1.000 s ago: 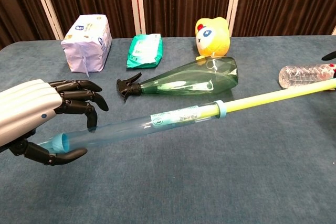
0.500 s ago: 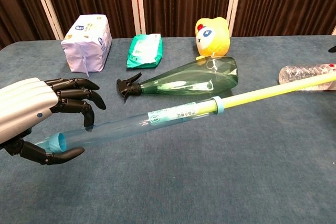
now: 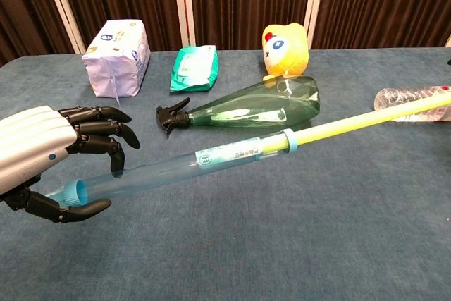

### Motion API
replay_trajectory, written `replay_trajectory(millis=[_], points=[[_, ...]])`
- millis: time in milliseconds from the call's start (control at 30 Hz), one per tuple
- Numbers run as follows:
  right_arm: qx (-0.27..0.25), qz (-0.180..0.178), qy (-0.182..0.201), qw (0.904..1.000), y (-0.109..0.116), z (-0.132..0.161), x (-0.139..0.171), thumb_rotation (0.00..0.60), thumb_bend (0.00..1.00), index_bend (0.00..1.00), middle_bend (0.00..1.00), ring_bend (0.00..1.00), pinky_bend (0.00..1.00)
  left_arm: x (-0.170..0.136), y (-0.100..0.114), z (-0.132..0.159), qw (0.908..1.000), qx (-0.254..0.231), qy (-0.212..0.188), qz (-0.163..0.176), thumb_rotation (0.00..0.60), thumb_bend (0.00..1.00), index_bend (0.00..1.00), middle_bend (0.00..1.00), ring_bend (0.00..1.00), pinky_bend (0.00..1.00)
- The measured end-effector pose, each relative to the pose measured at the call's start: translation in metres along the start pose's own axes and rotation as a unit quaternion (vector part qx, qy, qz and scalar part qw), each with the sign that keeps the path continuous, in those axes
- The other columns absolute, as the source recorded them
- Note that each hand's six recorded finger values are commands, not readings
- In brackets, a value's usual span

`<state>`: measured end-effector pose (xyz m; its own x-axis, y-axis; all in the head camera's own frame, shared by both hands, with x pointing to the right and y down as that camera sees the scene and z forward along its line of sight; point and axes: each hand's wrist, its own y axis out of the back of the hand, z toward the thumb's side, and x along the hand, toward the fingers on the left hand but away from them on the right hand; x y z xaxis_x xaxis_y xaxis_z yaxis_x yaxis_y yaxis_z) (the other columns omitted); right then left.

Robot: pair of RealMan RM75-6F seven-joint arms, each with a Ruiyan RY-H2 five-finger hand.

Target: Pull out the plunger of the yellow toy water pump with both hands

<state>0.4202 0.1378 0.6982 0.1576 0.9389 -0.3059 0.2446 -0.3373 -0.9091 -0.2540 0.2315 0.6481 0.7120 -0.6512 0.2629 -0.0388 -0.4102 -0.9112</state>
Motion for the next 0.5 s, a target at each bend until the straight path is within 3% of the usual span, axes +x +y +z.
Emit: replay_trajectory(millis=[300,367,500], points=[[-0.014,0.019,-0.006,0.9997,-0.007,-0.002,0.003,0.600,0.49,0.56,0.05,0.00,0.05,0.005,-0.003,-0.005,0.9992,-0.035,0.017,-0.006,0.600,0.20,0.31,0.23,0.11,0.23],[-0.011,0.021,-0.008,0.9997,-0.006,-0.003,0.003,0.600,0.48,0.48,0.03,0.00,0.05,0.006,-0.003,-0.006,0.9992,-0.035,0.019,-0.005,0.600,0.18,0.27,0.23,0.11,0.23],[0.002,0.026,-0.015,0.9995,-0.006,-0.007,0.004,0.600,0.47,0.20,0.00,0.00,0.03,0.007,-0.002,-0.011,0.9991,-0.034,0.025,0.000,0.600,0.11,0.17,0.22,0.11,0.23]])
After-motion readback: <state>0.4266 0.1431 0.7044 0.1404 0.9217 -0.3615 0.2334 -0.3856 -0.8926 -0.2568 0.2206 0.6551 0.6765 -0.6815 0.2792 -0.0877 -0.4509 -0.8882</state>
